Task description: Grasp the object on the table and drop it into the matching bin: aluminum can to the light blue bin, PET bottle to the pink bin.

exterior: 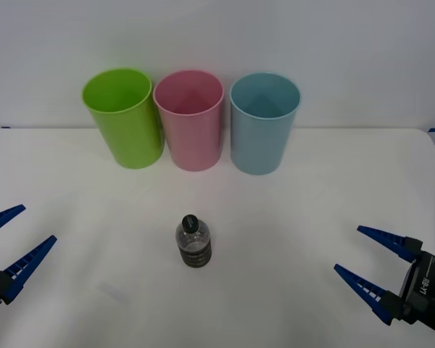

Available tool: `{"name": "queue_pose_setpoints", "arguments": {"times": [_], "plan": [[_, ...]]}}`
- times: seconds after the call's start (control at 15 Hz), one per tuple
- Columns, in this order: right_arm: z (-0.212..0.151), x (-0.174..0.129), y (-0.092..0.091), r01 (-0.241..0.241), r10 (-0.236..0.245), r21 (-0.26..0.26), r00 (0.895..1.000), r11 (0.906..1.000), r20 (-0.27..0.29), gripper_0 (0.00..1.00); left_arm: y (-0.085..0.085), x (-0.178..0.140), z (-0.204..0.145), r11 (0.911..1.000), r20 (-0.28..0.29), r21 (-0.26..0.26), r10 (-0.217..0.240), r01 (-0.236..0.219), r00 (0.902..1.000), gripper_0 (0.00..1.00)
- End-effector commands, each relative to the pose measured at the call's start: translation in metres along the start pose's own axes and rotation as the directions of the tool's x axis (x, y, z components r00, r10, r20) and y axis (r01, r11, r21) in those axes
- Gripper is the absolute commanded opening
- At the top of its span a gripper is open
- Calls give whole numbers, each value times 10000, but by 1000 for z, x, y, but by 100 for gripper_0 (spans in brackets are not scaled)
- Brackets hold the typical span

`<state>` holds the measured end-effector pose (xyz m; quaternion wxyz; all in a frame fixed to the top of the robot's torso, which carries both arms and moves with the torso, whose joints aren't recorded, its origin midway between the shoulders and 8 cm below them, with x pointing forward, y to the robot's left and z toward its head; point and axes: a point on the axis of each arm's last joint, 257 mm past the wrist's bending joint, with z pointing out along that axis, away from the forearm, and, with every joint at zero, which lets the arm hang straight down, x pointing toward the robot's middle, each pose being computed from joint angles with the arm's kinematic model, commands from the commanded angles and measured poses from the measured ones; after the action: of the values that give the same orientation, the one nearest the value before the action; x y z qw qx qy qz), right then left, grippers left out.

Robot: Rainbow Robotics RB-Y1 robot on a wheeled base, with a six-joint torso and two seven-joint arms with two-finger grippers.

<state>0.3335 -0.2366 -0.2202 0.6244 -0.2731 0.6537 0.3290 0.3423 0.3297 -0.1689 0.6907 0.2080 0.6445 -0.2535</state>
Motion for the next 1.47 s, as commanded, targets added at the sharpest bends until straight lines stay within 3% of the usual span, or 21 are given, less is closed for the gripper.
{"name": "queue_pose_setpoints", "arguments": {"times": [0.07, 0.47, 0.8, 1.07, 1.47], "plan": [[17, 11, 8, 662, -664, -189, 9977, 9976, -110, 100, 0, 0, 0, 10000, 0, -1, -1, 1, 10000, 100], [68, 39, 18, 1500, -1515, -1074, 9884, 9828, -58, 100, 0, 0, 0, 10000, 0, -1, -1, 1, 10000, 100], [106, 56, 32, 1639, -1679, -1795, 9858, 9700, -71, 100, 0, 0, 0, 10000, 0, -1, -1, 1, 10000, 100], [130, 64, 44, 1660, -1723, -1897, 9849, 9677, -171, 100, 0, 0, 0, 10000, 0, -1, -1, 1, 10000, 100], [165, 72, 66, 2182, -2276, -2148, 9736, 9520, -196, 100, 0, 0, 0, 10000, 0, -1, -1, 1, 10000, 100]]}}
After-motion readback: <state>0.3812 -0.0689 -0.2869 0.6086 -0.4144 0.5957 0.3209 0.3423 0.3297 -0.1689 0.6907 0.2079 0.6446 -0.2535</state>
